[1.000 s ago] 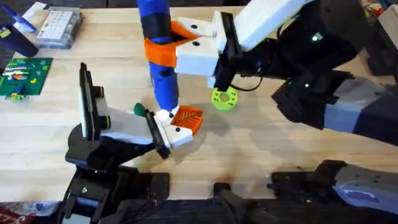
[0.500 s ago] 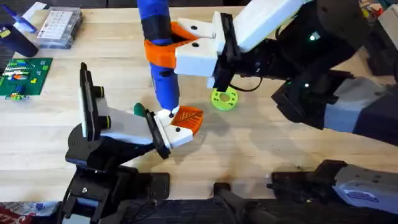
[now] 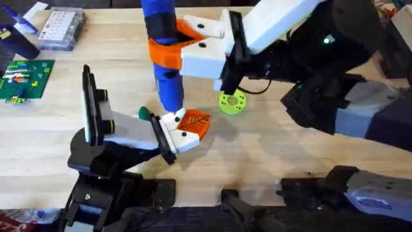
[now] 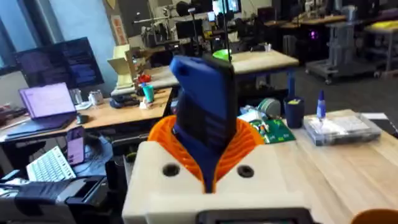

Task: Pick up the gripper from the table and insert it into the empty holder that is missing its gripper. Then pick up a screw, insert it into the mounting hole, and use the screwdriver to tighten it. Finally, clean up the table by picking up the vegetable and placing it into the bucket.

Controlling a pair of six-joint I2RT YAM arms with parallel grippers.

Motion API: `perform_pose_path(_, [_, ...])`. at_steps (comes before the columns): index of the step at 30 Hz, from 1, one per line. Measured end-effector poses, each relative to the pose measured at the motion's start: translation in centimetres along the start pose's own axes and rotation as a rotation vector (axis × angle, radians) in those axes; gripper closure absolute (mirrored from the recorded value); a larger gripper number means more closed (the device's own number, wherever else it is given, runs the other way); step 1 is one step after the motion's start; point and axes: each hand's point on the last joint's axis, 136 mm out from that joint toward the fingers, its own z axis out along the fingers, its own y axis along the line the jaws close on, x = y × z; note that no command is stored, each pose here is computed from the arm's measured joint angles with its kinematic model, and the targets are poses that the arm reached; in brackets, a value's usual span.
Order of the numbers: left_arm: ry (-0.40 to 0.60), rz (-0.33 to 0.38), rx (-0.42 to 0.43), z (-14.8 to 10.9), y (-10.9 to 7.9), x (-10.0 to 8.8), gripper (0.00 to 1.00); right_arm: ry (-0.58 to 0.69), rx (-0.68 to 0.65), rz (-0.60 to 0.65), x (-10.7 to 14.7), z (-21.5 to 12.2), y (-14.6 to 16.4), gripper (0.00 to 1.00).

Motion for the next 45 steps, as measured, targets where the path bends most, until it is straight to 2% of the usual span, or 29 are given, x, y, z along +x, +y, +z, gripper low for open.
perform_pose_path(6, [0.0,0.0,0.0,0.0,0.0,0.0,0.984,-0.029,-0.015,-0.031,-0.8,0.0,0.4,0.964])
perform_pose_path(14, [0.0,0.0,0.0,0.0,0.0,0.0,0.984,-0.004,-0.042,-0.02,-0.3,-0.1,0.8,0.963])
perform_pose_path(45, [0.001,-0.012,0.004,0.0,-0.1,0.0,0.984,0.055,-0.007,0.044,1.2,-0.2,-0.2,0.964])
